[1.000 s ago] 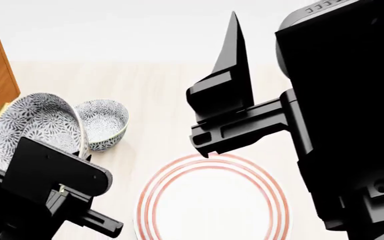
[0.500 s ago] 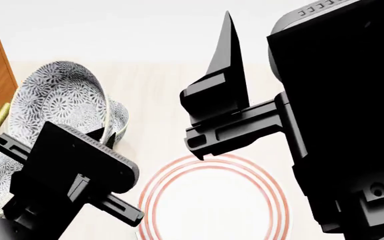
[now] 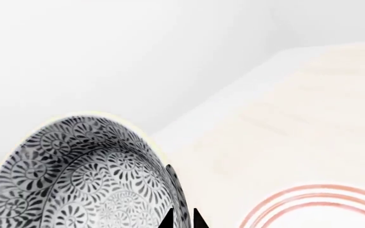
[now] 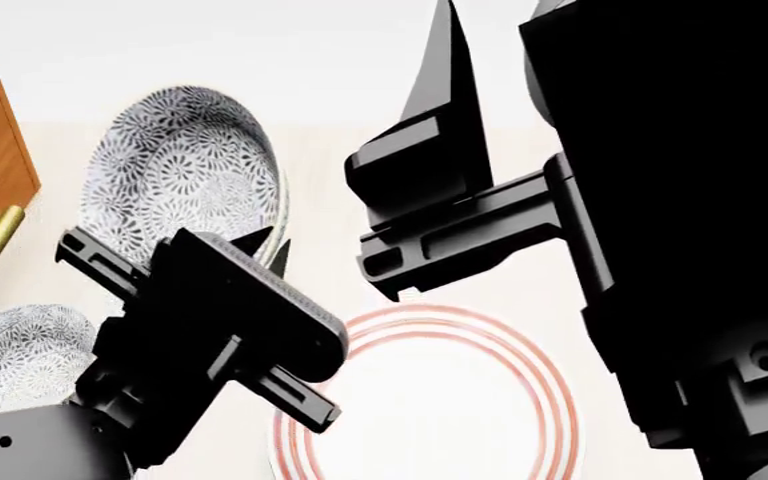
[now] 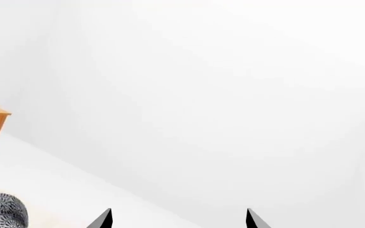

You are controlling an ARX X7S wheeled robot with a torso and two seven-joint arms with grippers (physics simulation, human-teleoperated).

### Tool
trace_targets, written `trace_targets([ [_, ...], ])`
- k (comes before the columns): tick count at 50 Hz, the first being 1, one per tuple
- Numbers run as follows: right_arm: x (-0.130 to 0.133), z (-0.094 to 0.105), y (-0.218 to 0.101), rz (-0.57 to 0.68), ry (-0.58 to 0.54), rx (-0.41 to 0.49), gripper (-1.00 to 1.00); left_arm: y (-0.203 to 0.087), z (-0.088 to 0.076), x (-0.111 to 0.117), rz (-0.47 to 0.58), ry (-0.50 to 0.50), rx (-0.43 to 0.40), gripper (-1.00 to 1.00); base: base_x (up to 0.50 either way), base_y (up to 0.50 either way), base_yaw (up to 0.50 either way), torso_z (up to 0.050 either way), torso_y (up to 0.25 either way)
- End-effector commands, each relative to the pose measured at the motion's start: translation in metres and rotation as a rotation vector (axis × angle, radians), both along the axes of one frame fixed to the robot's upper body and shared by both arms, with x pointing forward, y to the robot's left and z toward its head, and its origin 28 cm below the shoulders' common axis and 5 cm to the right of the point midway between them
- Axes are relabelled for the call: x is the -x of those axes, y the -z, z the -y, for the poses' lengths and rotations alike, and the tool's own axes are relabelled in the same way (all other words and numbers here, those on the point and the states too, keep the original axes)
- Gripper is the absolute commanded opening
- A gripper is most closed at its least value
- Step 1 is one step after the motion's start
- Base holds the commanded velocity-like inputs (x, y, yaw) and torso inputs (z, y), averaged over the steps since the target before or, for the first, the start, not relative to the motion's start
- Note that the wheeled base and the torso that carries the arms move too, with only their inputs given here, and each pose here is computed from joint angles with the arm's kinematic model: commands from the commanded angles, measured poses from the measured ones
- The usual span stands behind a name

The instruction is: Put the bowl at the front on the plate.

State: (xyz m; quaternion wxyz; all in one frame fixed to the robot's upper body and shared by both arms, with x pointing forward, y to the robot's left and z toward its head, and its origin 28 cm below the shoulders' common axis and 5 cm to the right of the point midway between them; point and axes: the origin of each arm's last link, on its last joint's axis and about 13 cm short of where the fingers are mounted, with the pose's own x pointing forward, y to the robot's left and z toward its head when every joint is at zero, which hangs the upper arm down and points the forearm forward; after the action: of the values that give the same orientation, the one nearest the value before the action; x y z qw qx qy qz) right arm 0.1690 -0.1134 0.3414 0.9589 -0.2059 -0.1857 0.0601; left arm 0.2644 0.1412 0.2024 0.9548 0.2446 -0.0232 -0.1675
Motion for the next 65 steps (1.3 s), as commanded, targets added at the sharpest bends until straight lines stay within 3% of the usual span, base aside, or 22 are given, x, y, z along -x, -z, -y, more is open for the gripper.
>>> trace_targets([
  [1, 0.0, 0.001, -0.004, 0.013, 0.002, 0.002, 1.0, 0.003, 0.01, -0.007, 0.043, 0.016, -0.038, -1.0, 0.0, 0.0, 0.0, 0.0, 0.0],
  [39, 0.007, -0.003, -0.02, 0.062, -0.028, 0.018, 1.0, 0.031, 0.033, -0.039, -0.039, 0.045, -0.154, -1.0, 0.0, 0.0, 0.0, 0.0, 0.001],
  [53, 0.005, -0.007, -0.031, 0.088, -0.045, 0.029, 1.0, 0.04, 0.043, -0.041, -0.116, 0.123, -0.218, -1.0, 0.0, 0.0, 0.0, 0.0, 0.001],
  [65, 0.002, -0.01, -0.036, 0.11, -0.057, 0.037, 1.0, 0.045, 0.051, -0.043, -0.187, 0.176, -0.217, -1.0, 0.0, 0.0, 0.0, 0.0, 0.0],
])
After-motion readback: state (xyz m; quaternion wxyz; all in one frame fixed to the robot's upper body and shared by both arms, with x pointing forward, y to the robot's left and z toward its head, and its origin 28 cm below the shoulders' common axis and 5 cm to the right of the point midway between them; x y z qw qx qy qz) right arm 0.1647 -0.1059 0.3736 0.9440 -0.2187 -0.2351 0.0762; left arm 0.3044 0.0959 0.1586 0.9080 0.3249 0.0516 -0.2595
